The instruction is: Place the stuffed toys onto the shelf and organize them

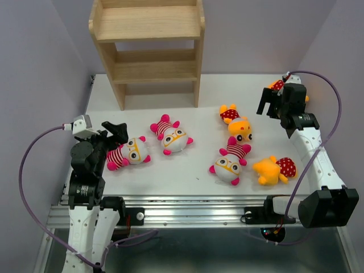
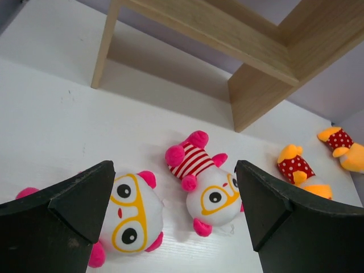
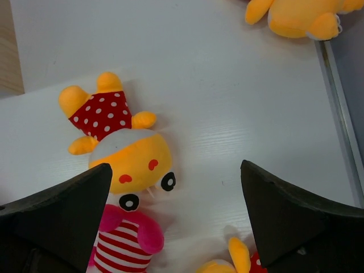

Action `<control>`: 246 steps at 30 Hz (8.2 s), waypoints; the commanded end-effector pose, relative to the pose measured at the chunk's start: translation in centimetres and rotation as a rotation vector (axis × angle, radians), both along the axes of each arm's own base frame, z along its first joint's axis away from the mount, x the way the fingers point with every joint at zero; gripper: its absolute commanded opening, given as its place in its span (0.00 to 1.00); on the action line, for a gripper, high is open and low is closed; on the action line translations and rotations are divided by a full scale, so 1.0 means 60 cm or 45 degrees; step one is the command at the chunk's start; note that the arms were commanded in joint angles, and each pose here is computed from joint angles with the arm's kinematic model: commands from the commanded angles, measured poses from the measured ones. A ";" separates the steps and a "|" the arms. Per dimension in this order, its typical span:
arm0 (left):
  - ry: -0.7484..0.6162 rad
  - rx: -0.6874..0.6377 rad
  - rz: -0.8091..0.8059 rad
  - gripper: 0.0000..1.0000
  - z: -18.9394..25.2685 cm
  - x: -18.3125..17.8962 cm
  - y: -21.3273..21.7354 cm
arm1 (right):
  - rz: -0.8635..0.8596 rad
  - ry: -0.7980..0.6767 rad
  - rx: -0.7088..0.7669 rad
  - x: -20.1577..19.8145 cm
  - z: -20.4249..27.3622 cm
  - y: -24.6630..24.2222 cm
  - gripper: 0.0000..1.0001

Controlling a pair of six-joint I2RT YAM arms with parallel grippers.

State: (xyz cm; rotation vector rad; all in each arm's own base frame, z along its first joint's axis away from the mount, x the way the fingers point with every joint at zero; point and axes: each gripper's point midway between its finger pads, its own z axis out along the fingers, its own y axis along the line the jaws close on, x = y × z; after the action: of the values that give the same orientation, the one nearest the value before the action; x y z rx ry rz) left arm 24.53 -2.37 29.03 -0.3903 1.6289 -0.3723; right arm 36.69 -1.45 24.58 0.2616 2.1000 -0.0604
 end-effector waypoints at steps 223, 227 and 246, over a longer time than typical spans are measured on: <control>1.310 -0.159 0.265 0.56 -0.395 0.022 -0.053 | 2.413 -0.199 -0.184 -0.239 -0.045 0.467 1.00; 1.362 -0.177 0.216 0.13 -0.427 0.013 -0.060 | 2.404 -0.188 -0.189 -0.240 -0.048 0.464 1.00; 1.068 -0.366 -1.202 0.00 -0.284 -0.071 -0.355 | 3.063 -0.565 -0.523 -0.318 -0.058 0.516 1.00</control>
State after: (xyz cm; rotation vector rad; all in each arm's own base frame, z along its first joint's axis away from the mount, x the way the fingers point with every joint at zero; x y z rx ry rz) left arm 22.13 -19.95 8.63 -0.1507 2.5963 -1.0377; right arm 17.85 27.92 19.46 -2.0790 0.9637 0.9446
